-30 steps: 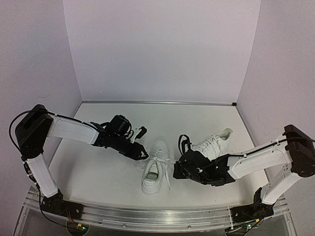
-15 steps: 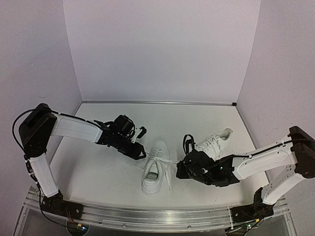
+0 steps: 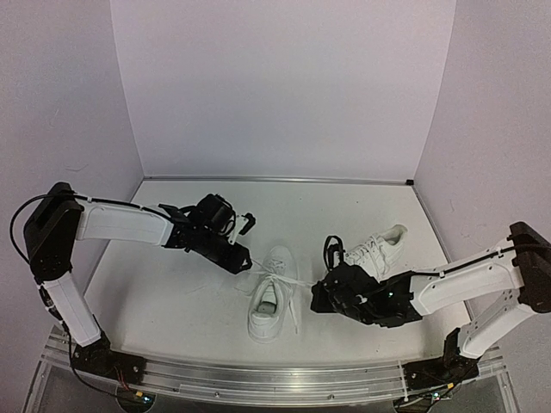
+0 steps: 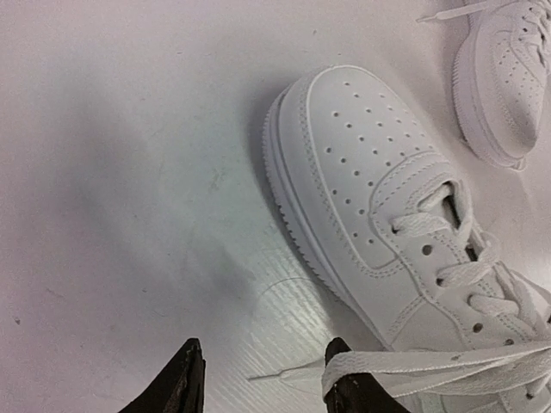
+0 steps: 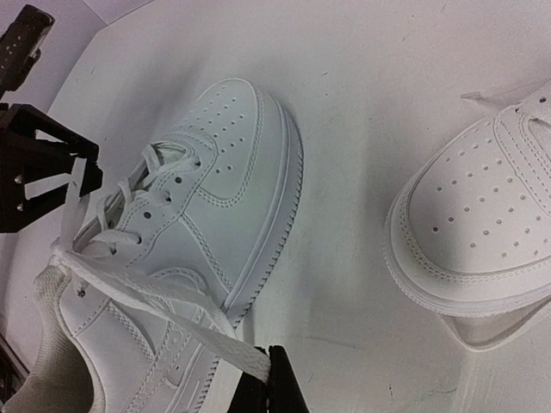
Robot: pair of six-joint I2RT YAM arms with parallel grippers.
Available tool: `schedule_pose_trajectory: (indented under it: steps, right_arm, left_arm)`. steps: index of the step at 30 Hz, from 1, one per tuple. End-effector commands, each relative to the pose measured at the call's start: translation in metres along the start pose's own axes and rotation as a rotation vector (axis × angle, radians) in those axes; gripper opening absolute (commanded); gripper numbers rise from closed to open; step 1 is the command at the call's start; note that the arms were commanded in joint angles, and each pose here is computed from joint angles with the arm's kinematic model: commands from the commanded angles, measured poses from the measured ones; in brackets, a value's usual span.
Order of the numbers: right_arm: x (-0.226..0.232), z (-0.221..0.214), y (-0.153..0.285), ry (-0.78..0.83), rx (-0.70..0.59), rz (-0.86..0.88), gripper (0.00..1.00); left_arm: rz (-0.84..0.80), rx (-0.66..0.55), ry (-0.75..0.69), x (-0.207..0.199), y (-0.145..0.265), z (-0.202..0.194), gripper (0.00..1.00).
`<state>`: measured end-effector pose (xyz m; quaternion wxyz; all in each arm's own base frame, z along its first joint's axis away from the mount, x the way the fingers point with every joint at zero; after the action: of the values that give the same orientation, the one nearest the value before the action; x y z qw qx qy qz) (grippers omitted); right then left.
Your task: Tie the shoes
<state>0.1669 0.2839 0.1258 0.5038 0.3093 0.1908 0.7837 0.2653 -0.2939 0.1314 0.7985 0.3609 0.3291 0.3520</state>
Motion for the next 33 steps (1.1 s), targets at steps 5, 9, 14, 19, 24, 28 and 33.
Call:
schedule_pose_trajectory:
  steps: [5,9,14,19,24,28,33]
  right_arm:
    - [0.003,0.005,-0.004,0.008,-0.008,-0.024,0.0]
    - [0.0,0.005,-0.002,0.006,-0.012,-0.026,0.0]
    - [-0.004,0.004,0.001,0.001,-0.019,-0.034,0.0]
    - [-0.009,0.004,0.004,0.003,-0.022,-0.047,0.0]
    - [-0.009,0.003,0.005,0.01,-0.02,-0.051,0.0]
    - [-0.005,0.005,-0.001,0.027,-0.013,-0.053,0.0]
    - [0.005,0.005,-0.007,0.059,0.024,-0.042,0.07]
  left_arm:
    - [-0.254,-0.029,0.173,-0.019,-0.013,-0.001,0.46]
    - [-0.233,-0.014,0.213,-0.016,-0.021,-0.003,0.46]
    - [-0.043,-0.021,0.188,0.002,-0.018,-0.002,0.45]
    - [0.253,-0.066,0.115,0.029,0.004,0.003,0.45]
    - [0.266,-0.118,0.085,0.028,0.023,0.01,0.41]
    - [0.084,-0.142,0.062,0.009,0.028,0.013,0.33]
    - [-0.013,-0.153,0.067,0.0,0.035,0.011,0.39]
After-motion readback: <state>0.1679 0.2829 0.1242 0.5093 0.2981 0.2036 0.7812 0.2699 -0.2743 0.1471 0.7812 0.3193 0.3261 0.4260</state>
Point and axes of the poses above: each gripper's point midway between its finger pads, its own y axis back along the fingers, its own x axis along the line the jaws close on, z = x × y, the point moved 7 cm from there along y, back along the fingers, and after that the axes turned 8 degrees about y, right-handed, at the moved point
